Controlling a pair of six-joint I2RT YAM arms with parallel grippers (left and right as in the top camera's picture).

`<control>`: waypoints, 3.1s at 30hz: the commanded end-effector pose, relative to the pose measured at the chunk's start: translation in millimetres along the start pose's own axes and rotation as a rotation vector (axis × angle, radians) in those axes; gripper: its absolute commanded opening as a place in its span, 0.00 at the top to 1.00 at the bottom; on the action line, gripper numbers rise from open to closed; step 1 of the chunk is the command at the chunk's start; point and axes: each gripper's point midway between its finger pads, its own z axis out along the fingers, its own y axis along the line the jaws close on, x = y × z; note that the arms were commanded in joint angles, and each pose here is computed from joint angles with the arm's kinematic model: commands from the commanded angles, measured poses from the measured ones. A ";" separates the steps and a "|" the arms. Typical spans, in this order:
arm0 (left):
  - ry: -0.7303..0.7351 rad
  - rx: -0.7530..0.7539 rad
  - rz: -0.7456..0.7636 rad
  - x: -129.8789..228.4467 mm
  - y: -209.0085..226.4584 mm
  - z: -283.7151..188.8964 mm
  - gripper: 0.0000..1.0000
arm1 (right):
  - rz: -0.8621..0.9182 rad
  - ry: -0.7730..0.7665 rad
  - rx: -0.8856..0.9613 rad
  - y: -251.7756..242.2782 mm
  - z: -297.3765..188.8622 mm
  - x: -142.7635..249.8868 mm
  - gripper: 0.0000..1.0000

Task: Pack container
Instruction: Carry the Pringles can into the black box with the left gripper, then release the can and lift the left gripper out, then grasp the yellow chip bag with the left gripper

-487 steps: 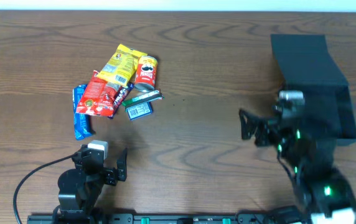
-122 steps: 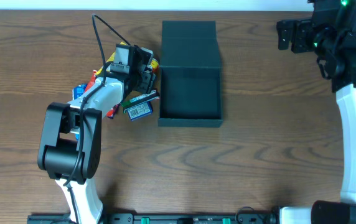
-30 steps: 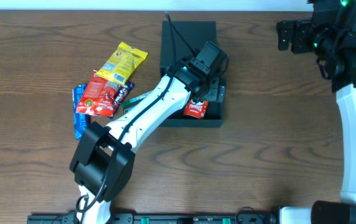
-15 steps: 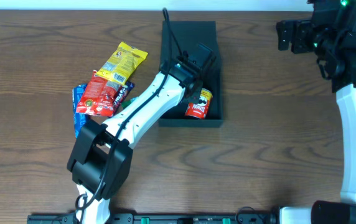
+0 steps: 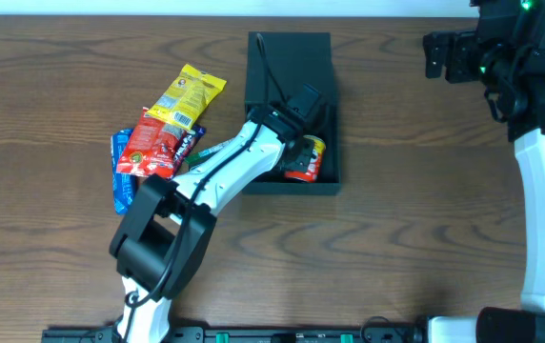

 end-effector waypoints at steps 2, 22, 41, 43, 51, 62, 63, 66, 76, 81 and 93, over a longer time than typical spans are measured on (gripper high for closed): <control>0.102 0.089 0.023 20.9 -12.0 17.5 0.94 | 0.002 -0.005 0.000 -0.5 -4.4 -0.5 0.01; 0.016 0.116 0.020 -2.1 -15.1 17.5 0.93 | 0.001 -0.009 0.000 -0.6 -4.4 -1.5 0.01; -0.030 0.148 0.062 -13.8 -21.9 24.8 0.94 | 0.001 -0.014 -0.003 -0.1 -4.5 -2.6 0.01; -0.036 0.129 0.064 -15.0 -18.6 25.2 0.94 | 0.000 -0.015 -0.003 -0.2 -4.5 -3.0 0.01; -0.162 0.067 0.034 -54.3 0.0 -8.2 0.94 | -0.004 -0.044 0.000 -0.8 -4.7 -10.0 0.01; -0.368 0.056 -0.040 -108.4 31.4 -90.6 0.94 | -0.006 -0.055 0.001 -1.1 -4.8 -12.9 0.01; -0.375 0.024 -0.054 -108.5 41.8 -95.7 0.94 | -0.006 -0.054 0.001 -1.0 -4.8 -12.5 0.01; -0.383 -0.092 -0.107 -105.2 78.8 -110.5 0.95 | -0.006 -0.054 0.001 -1.0 -4.8 -12.5 0.01; -0.283 -0.242 -0.285 -73.0 180.1 -129.0 0.94 | 0.032 0.124 -0.075 8.0 28.5 31.6 0.08; -0.218 -0.293 -0.334 -52.9 228.6 -130.4 0.94 | 0.078 0.238 -0.233 31.0 56.8 62.3 0.04; -0.166 -0.219 -0.018 -65.8 258.1 -55.9 0.07 | 0.094 0.242 -0.288 39.2 65.1 64.4 0.01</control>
